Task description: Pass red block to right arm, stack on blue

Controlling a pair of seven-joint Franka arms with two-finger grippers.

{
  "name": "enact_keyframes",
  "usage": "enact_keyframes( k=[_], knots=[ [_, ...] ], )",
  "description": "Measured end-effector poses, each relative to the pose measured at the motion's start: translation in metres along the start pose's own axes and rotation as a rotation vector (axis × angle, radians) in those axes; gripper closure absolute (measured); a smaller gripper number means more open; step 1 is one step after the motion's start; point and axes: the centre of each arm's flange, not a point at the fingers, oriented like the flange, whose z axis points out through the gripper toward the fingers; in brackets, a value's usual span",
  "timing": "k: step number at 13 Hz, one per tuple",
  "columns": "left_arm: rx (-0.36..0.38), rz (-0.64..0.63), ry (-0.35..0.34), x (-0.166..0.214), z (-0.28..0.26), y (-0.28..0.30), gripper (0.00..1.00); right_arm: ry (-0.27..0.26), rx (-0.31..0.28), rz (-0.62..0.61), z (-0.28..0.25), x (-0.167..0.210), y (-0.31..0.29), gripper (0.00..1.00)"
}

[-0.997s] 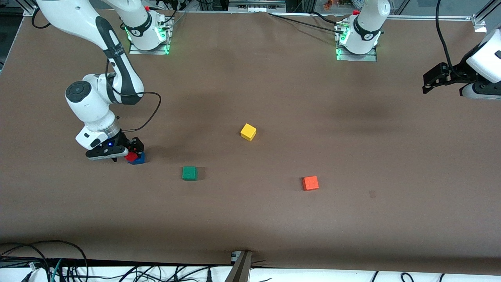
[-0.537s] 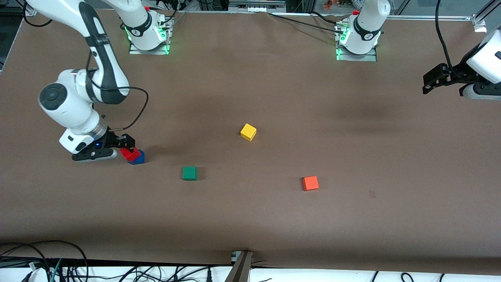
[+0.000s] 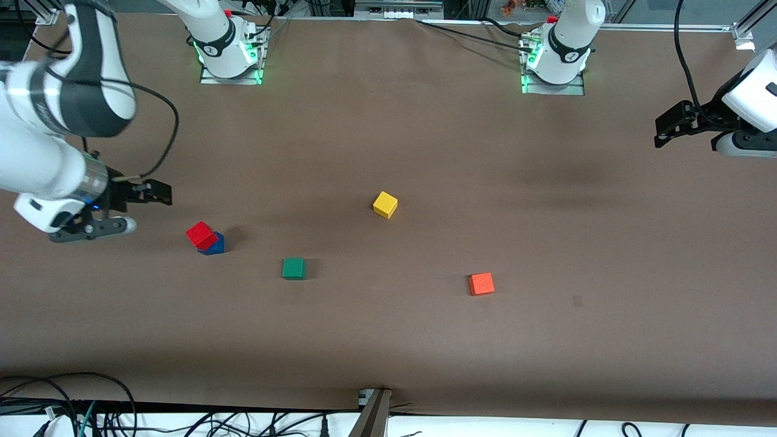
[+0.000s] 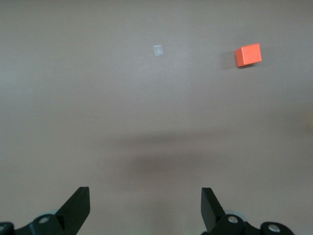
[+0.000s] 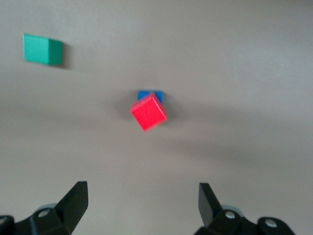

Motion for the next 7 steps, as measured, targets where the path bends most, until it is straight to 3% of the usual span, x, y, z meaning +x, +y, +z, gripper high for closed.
enact_keyframes(
  k=[3, 7],
  knots=[
    [0.000, 0.001, 0.000, 0.000, 0.000, 0.001, 0.00, -0.061, -0.015, 0.014, -0.049, -0.020, 0.008, 0.00],
    [0.000, 0.013, 0.001, 0.000, 0.000, 0.007, 0.00, -0.053, 0.011, 0.062, -0.084, -0.051, 0.041, 0.00]
  ],
)
